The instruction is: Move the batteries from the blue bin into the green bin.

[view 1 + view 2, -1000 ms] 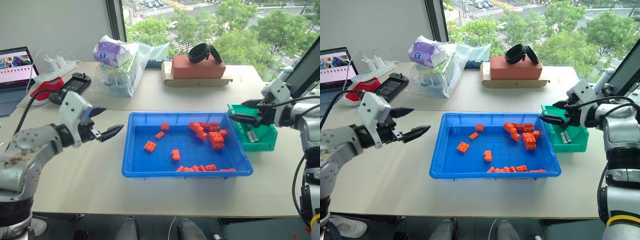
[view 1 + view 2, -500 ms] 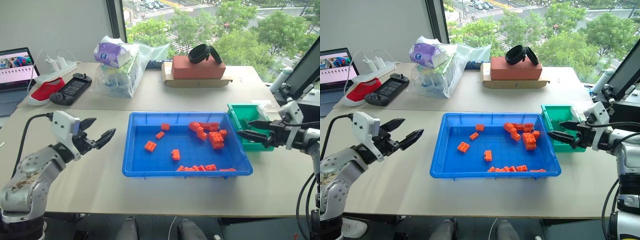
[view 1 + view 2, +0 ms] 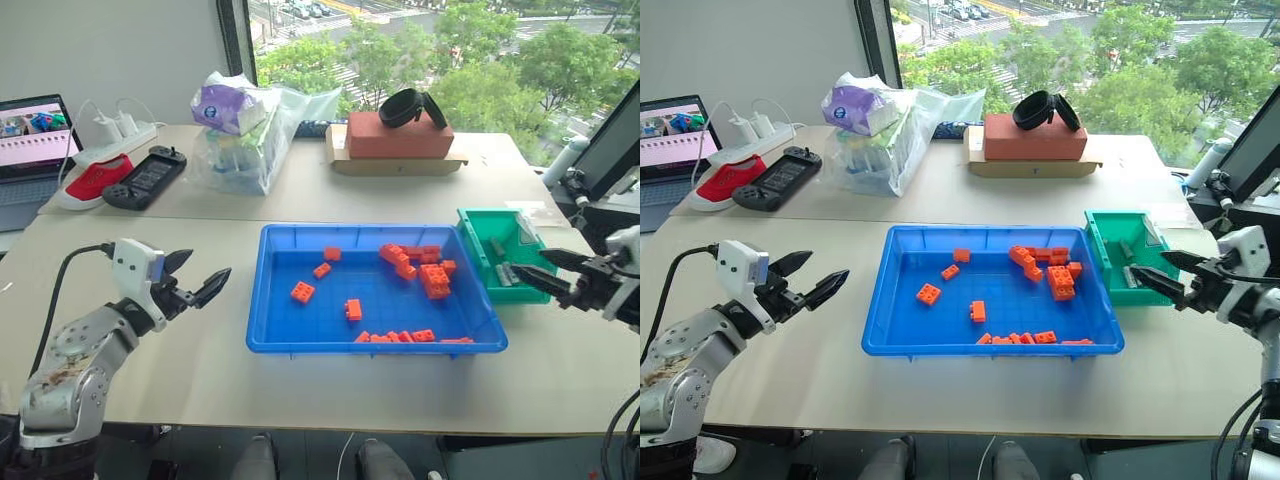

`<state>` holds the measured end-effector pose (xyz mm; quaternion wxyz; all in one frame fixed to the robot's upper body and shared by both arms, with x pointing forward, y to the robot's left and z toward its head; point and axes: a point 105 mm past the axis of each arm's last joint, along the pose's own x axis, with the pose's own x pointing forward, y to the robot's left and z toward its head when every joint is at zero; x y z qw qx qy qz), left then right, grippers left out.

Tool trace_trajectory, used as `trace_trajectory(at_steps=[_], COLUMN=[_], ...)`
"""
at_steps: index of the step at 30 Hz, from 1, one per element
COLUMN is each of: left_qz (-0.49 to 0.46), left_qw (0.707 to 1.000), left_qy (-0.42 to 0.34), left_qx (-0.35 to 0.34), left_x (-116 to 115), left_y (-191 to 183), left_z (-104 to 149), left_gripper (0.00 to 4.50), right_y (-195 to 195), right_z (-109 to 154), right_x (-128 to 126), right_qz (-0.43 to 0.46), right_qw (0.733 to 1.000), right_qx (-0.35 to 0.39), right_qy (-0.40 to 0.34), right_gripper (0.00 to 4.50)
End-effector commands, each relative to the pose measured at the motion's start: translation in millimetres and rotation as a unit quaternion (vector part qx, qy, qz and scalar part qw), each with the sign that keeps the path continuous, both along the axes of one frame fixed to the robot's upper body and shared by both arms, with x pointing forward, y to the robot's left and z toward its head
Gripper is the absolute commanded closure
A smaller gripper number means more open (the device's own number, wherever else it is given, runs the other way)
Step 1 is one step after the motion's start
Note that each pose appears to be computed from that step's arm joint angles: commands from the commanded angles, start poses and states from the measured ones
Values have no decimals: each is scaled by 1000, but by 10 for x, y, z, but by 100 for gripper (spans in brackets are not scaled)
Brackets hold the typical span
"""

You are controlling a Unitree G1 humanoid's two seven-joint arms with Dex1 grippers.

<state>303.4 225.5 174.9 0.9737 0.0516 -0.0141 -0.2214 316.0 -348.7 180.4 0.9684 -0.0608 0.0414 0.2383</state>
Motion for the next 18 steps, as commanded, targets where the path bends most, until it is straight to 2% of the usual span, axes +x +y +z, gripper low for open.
trace_trajectory(at_steps=[1, 6, 18], left_qz=[3, -2, -27], left_qw=[1000, 1000, 1000], left_qy=[-18, -16, 1], left_qx=[10, 12, 9], left_x=[6, 35, 24], left_y=[-15, -47, -111], left_z=[13, 5, -12], left_gripper=[0, 0, 0], right_y=[-142, -235, -225], right_z=[-63, -184, -206], right_x=[-76, -90, -87], right_qz=[-28, -54, -56], right_qw=[999, 998, 998], right_qx=[-21, -23, -29], right_qy=[-9, 3, 11], right_gripper=[27, 27, 27])
